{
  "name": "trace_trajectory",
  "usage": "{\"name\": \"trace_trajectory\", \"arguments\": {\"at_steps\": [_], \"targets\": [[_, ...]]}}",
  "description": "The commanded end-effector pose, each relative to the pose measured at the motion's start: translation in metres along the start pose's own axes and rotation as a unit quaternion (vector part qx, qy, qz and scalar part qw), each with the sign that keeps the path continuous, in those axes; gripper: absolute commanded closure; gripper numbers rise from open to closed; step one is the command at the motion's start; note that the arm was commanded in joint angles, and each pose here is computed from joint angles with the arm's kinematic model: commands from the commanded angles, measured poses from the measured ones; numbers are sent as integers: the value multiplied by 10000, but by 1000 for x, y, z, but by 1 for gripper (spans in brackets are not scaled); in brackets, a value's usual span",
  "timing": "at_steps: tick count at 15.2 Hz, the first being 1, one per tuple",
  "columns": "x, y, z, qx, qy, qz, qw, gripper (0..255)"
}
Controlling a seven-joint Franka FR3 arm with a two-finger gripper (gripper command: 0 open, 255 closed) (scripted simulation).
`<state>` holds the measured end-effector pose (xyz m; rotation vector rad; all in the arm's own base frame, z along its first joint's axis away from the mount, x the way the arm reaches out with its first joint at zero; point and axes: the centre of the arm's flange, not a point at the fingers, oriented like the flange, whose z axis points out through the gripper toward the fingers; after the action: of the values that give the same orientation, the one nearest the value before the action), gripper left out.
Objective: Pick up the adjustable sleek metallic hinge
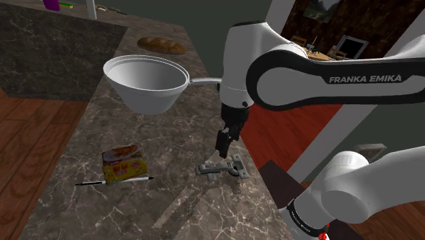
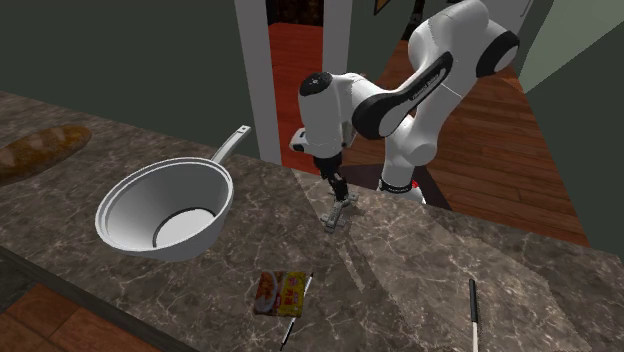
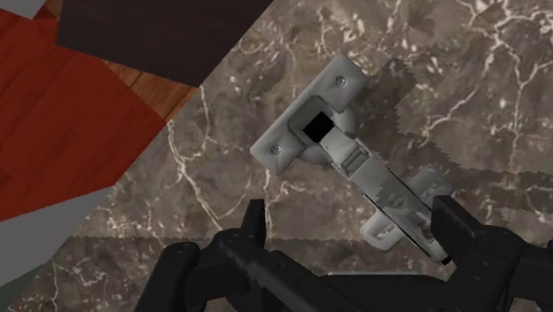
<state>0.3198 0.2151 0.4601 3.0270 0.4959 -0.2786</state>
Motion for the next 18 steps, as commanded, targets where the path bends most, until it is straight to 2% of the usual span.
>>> {"name": "trace_trajectory", "arguments": {"at_steps": [1,5,12,14,15,18], "targets": [[10,-24,15,-73,-88,-109,9999,0],[26,-62,41,-201,-240,-289,9991,0],[33,-64,80,-201,-240,-289,9991,0],[33,-64,80,-201,-240,-289,9991,0],[33,-63,80,-201,-239,-290,9991,255],[34,-63,80,-201,-239,-290,9991,255]]}}
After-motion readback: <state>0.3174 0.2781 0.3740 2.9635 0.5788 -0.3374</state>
